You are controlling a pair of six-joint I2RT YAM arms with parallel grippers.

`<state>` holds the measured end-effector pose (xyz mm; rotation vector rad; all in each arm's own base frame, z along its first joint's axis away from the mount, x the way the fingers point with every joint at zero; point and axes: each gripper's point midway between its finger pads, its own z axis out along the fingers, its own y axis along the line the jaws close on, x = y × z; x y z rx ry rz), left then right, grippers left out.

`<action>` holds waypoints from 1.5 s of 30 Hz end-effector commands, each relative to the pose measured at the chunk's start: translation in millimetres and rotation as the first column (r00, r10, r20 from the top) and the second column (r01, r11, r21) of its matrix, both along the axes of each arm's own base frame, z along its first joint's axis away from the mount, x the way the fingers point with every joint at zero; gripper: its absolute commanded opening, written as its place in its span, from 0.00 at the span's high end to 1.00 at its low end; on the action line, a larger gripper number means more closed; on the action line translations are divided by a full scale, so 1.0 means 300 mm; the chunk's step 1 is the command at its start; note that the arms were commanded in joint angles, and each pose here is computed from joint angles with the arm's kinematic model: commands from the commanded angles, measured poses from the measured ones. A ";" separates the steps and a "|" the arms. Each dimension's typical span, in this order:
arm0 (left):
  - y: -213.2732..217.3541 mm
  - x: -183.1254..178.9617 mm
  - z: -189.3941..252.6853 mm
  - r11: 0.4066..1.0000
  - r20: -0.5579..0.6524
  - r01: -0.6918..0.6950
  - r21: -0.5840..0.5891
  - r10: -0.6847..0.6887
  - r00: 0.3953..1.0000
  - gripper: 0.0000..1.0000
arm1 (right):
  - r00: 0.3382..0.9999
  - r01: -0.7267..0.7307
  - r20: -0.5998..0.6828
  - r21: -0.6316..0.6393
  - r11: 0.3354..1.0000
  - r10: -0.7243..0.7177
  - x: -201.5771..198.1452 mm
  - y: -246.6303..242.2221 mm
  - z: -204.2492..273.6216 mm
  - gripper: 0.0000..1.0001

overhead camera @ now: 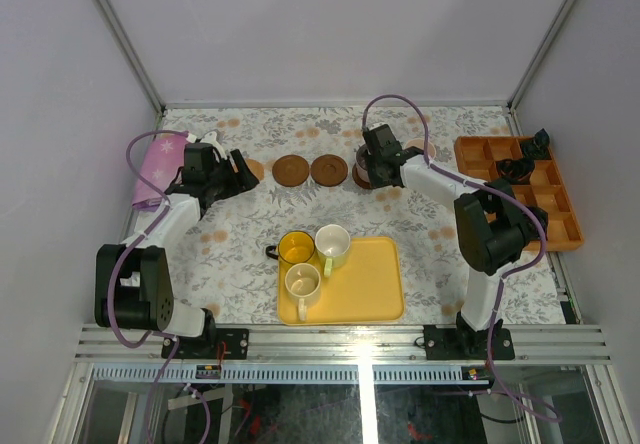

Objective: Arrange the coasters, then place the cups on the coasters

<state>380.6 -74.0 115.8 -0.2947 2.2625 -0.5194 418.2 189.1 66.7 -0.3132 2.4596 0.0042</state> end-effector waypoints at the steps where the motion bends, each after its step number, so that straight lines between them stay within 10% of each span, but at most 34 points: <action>1: -0.006 0.025 0.036 1.000 0.034 0.017 0.014 -0.017 0.999 0.33 | 0.994 0.018 0.110 0.063 0.998 -0.025 0.073 0.028 0.127 1.00; 9: -0.007 0.025 0.038 1.000 0.037 0.018 0.009 -0.018 0.999 0.33 | 0.997 0.025 0.071 0.061 0.998 -0.029 0.066 0.032 0.091 0.98; 12: -0.007 0.024 0.041 1.000 0.040 0.018 0.009 -0.018 0.999 0.33 | 0.998 0.030 0.060 0.063 0.998 -0.033 0.067 0.035 0.083 0.68; 17: -0.007 0.023 0.041 1.000 0.039 0.017 0.009 -0.017 0.999 0.33 | 0.998 0.030 0.061 0.069 0.997 -0.035 0.069 0.041 0.085 0.48; 45: -0.007 0.027 0.027 1.000 0.033 0.012 0.005 -0.012 0.999 0.33 | 0.999 0.016 0.035 0.180 0.983 -0.022 -0.047 0.049 0.153 0.46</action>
